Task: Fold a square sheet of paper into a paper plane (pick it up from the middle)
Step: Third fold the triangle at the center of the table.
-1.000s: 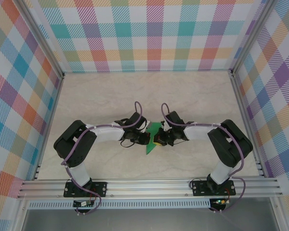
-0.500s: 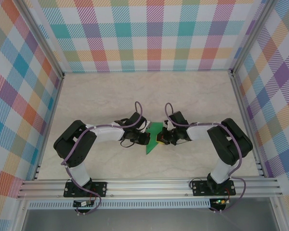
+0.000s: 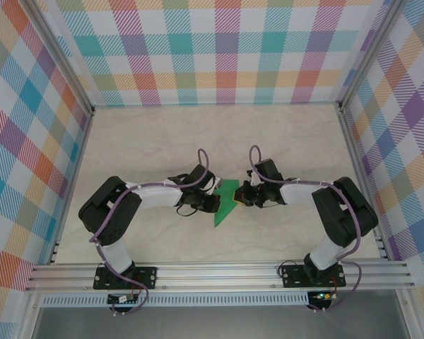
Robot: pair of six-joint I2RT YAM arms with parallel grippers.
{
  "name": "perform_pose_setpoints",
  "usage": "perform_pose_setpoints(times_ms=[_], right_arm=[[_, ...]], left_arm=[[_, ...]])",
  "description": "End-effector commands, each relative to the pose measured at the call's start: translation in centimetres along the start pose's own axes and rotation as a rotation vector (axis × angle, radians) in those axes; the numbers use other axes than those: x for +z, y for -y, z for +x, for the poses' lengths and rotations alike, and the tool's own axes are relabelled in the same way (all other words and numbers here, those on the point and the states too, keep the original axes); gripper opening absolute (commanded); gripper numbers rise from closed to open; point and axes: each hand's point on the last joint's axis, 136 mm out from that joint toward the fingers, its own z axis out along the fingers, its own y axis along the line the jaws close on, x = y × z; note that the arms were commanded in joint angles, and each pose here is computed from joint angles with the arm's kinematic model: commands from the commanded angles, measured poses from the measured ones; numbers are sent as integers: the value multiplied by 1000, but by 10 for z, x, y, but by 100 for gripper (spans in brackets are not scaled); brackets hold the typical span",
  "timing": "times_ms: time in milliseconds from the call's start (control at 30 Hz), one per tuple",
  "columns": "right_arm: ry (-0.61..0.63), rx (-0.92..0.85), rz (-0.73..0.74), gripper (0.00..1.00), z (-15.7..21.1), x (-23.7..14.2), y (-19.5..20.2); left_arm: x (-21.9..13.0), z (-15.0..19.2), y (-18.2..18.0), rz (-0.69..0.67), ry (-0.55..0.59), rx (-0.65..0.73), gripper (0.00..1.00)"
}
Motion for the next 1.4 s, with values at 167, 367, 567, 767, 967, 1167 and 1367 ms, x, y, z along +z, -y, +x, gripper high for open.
perform_pose_setpoints(times_ms=[167,367,567,767,967,1167,1367], right_arm=[[-29,15,81,1,10,14,32],[10,-32,54,2,3,-6,8],[10,-36,56,2,-2,-4,7],[-23,14,63,1,6,10,24],[9,-41,42,2,-1,-13,-4],[-41,-83,-46,3,8,-10,-35],[-87,-81,-1,3,13,12,-31]], left_arm=[[-4,6,-10,-30,-23,-9,0],[-5,6,-10,-32,-24,-8,0],[-5,6,-10,-30,-21,-9,0],[-6,4,-9,-29,-13,-10,0],[-7,4,-9,-32,-13,-6,0],[-7,3,-9,-33,-7,-9,0],[-8,1,-8,-32,-3,-8,0]])
